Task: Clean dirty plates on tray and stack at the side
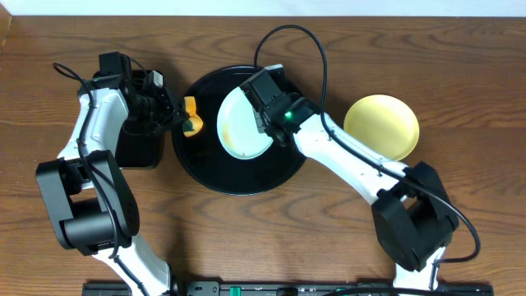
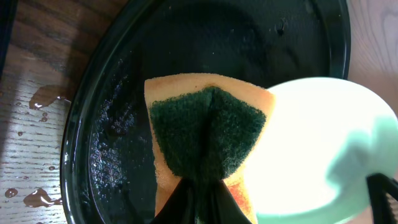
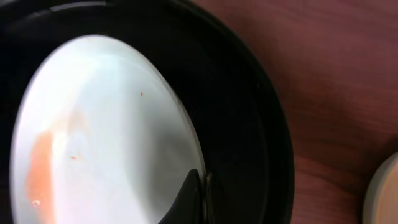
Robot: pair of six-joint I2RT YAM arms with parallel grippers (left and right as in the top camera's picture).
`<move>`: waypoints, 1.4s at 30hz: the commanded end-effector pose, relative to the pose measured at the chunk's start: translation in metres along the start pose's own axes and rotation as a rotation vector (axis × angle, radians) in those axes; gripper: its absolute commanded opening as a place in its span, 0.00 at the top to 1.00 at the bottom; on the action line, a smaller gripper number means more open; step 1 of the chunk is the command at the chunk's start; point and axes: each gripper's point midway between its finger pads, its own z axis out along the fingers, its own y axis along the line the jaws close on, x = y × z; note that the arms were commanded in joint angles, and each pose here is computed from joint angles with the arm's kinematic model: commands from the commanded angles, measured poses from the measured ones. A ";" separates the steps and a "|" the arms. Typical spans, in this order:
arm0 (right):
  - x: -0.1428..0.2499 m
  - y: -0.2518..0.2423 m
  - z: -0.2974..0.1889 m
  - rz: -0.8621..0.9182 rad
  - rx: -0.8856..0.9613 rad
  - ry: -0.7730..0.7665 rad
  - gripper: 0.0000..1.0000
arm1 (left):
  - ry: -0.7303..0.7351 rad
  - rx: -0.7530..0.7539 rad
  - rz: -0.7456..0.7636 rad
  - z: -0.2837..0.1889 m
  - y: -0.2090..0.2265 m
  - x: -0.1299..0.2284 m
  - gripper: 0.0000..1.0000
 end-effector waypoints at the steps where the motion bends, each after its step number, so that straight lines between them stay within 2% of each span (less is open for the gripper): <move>1: -0.018 -0.006 -0.022 -0.004 0.026 -0.071 0.99 | -0.030 0.001 0.038 -0.010 -0.007 -0.005 0.93; 8: -0.020 -0.003 -0.023 0.001 -0.011 -0.066 0.99 | -0.030 0.001 0.038 -0.010 -0.007 -0.005 0.93; 12: -0.034 -0.006 -0.033 -0.023 -0.006 -0.120 0.99 | -0.029 0.001 0.038 -0.010 -0.007 -0.005 0.92; 19: -0.070 -0.031 -0.073 -0.083 0.122 -0.273 0.99 | -0.029 0.001 0.038 -0.010 -0.007 -0.005 0.92; 27: -0.088 -0.048 -0.102 -0.184 0.277 -0.358 0.99 | -0.030 0.001 0.038 -0.010 -0.007 -0.005 0.93; 42: -0.092 -0.021 -0.131 -0.416 0.401 -0.419 0.99 | -0.033 0.002 0.040 -0.010 -0.008 -0.005 0.92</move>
